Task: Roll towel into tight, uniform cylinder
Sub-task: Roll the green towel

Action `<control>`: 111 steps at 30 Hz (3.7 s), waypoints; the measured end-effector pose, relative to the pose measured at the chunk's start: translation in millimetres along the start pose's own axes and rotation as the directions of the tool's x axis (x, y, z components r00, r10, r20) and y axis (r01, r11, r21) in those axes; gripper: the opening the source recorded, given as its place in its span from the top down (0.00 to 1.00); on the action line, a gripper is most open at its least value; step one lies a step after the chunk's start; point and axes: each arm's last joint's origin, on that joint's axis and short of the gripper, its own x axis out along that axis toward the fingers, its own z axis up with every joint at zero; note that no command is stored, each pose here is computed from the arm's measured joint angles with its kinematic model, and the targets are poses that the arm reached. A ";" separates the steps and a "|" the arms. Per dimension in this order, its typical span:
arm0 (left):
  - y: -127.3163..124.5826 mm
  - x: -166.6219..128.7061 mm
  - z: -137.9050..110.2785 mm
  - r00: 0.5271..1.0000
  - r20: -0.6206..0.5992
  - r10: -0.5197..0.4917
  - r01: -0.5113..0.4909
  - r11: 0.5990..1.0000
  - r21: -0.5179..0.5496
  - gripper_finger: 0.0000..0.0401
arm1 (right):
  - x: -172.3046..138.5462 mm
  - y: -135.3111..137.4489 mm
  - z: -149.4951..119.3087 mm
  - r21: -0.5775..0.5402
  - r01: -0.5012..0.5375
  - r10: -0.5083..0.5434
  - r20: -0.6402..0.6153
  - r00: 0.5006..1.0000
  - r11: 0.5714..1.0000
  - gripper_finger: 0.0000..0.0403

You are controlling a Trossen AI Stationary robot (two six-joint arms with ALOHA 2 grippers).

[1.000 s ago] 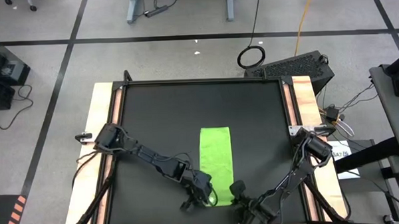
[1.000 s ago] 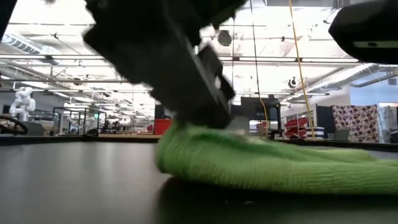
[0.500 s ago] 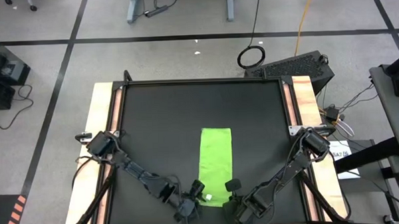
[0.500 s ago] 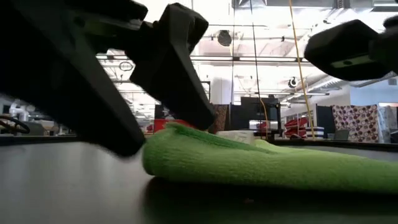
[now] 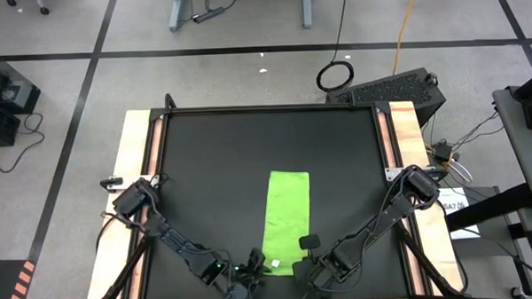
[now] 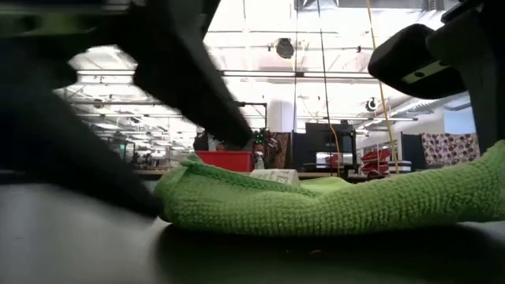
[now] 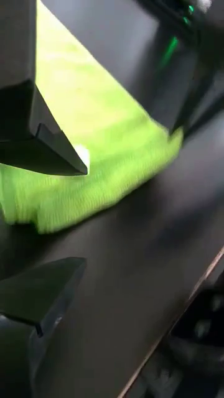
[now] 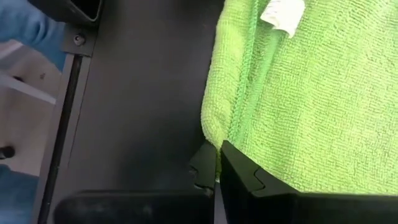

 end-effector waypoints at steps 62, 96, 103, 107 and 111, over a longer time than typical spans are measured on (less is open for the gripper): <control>113.2 40.9 -46.4 0.752 0.245 -0.611 0.600 0.482 -0.639 0.99 | 15.9 -0.1 -25.9 0.011 -0.045 0.045 -0.020 0.999 0.999 0.97; 115.8 59.1 -67.1 0.743 0.215 -0.634 0.554 0.401 -0.730 1.00 | 24.6 44.3 -58.3 -0.472 0.424 -0.308 0.305 0.901 0.773 0.61; 116.0 59.0 -67.3 0.739 0.217 -0.638 0.557 0.397 -0.729 0.96 | 26.6 35.5 -62.7 -0.369 0.457 -0.383 0.260 0.887 0.809 0.75; 116.6 59.4 -66.2 0.758 0.202 -0.620 0.544 0.431 -0.720 0.89 | 27.9 30.4 -63.0 -0.312 0.441 -0.389 0.217 0.895 0.842 0.88; 120.0 58.6 -62.4 0.765 0.203 -0.612 0.548 0.452 -0.703 0.77 | 28.8 29.4 -62.5 -0.283 0.410 -0.367 0.192 0.910 0.867 0.98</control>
